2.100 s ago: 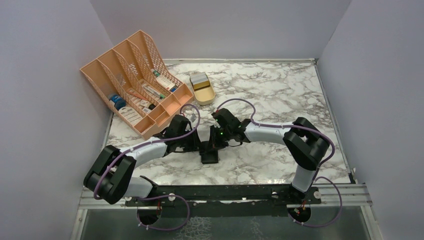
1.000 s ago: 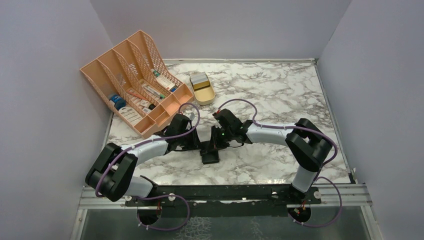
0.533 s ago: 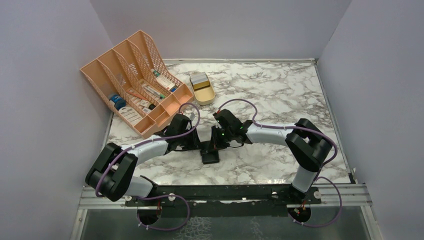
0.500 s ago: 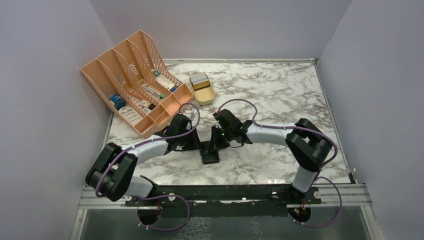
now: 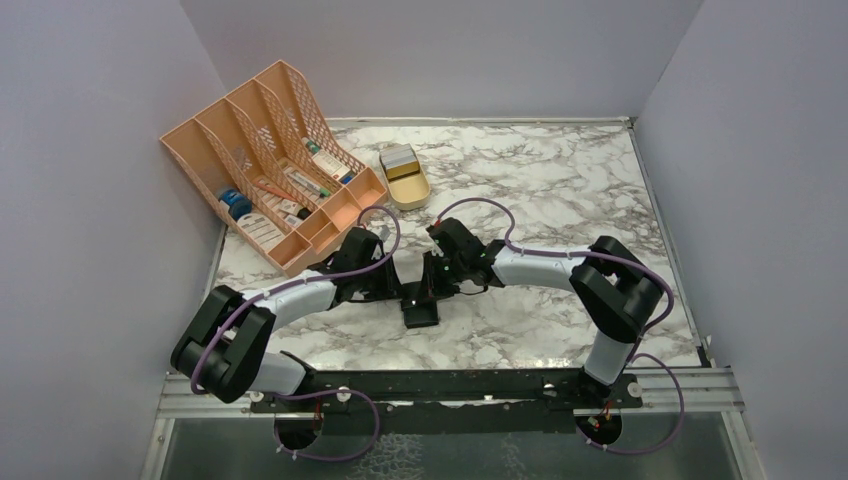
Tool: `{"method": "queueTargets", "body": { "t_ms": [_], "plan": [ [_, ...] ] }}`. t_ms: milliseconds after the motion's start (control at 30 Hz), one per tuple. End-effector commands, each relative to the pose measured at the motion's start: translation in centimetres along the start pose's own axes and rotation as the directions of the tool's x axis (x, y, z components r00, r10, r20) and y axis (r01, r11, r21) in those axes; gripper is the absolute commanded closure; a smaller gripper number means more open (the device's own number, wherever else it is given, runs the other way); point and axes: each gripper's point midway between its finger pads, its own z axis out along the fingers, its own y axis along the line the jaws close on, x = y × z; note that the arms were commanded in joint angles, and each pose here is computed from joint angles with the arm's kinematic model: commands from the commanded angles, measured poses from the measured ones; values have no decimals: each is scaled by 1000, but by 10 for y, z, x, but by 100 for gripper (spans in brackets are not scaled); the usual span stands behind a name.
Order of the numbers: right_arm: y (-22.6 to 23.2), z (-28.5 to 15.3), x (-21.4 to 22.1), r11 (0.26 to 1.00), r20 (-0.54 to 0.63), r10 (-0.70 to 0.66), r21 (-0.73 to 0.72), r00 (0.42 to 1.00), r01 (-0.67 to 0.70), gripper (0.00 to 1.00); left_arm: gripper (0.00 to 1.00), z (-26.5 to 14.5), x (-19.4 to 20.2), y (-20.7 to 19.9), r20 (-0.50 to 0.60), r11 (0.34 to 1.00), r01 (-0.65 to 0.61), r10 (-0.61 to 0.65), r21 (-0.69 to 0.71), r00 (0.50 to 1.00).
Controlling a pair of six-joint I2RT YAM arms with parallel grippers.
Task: Put the credit cards into the card holder
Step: Close the card holder at the center of the board.
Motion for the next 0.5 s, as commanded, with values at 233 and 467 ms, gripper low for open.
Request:
{"method": "queueTargets", "body": {
  "t_ms": [233, 467],
  "plan": [
    [-32, 12, 12, 994, -29, 13, 109, 999, -10, 99, 79, -21, -19, -21, 68, 999, -14, 11, 46, 998],
    [-36, 14, 15, 993, -36, 16, 118, 999, -11, 99, 89, -31, -13, -38, 81, 989, 8, -20, 147, 996]
  ]
}}
